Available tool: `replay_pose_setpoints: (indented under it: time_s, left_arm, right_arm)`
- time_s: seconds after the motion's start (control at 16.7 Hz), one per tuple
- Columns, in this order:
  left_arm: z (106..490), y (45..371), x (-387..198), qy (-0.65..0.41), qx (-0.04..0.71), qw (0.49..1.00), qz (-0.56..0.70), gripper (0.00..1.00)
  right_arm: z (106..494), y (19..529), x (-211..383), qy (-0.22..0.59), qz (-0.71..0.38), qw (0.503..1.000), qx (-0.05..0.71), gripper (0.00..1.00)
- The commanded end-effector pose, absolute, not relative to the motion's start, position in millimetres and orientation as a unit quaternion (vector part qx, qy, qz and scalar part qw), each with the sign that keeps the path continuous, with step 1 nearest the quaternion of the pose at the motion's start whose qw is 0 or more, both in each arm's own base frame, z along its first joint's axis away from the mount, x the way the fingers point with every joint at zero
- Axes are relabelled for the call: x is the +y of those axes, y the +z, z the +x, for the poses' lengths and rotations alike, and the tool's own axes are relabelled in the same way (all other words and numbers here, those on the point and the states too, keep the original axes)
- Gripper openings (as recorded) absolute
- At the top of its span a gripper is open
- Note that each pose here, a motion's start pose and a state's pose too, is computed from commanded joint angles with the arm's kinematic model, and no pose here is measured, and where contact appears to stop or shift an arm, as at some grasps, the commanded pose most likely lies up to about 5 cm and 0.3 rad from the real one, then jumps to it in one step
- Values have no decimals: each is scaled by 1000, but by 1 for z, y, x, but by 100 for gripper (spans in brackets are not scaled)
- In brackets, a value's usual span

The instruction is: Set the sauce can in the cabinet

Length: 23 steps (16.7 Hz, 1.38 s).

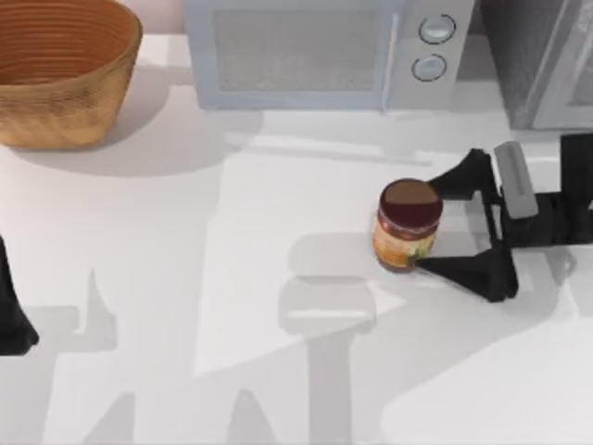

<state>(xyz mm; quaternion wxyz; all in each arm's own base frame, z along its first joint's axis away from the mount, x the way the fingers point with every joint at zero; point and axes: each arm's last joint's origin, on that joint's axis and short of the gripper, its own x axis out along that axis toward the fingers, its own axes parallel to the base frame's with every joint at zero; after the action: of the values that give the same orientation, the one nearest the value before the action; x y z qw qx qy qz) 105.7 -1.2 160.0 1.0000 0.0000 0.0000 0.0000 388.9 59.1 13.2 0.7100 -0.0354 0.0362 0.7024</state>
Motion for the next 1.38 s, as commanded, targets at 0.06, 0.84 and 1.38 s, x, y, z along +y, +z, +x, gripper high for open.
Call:
replay_pose_setpoints:
  time_s: [0.06, 0.84, 1.38]
  left_arm:
    - [106, 160, -1, 0, 0, 1000, 0, 100]
    - [106, 160, -1, 0, 0, 1000, 0, 100]
    - [106, 160, -1, 0, 0, 1000, 0, 100]
  right_arm:
    - [389, 12, 64, 703, -35, 710, 37, 100]
    - [382, 19, 101, 703, -35, 710, 35, 92]
    - [382, 19, 101, 703, -35, 710, 35, 25]
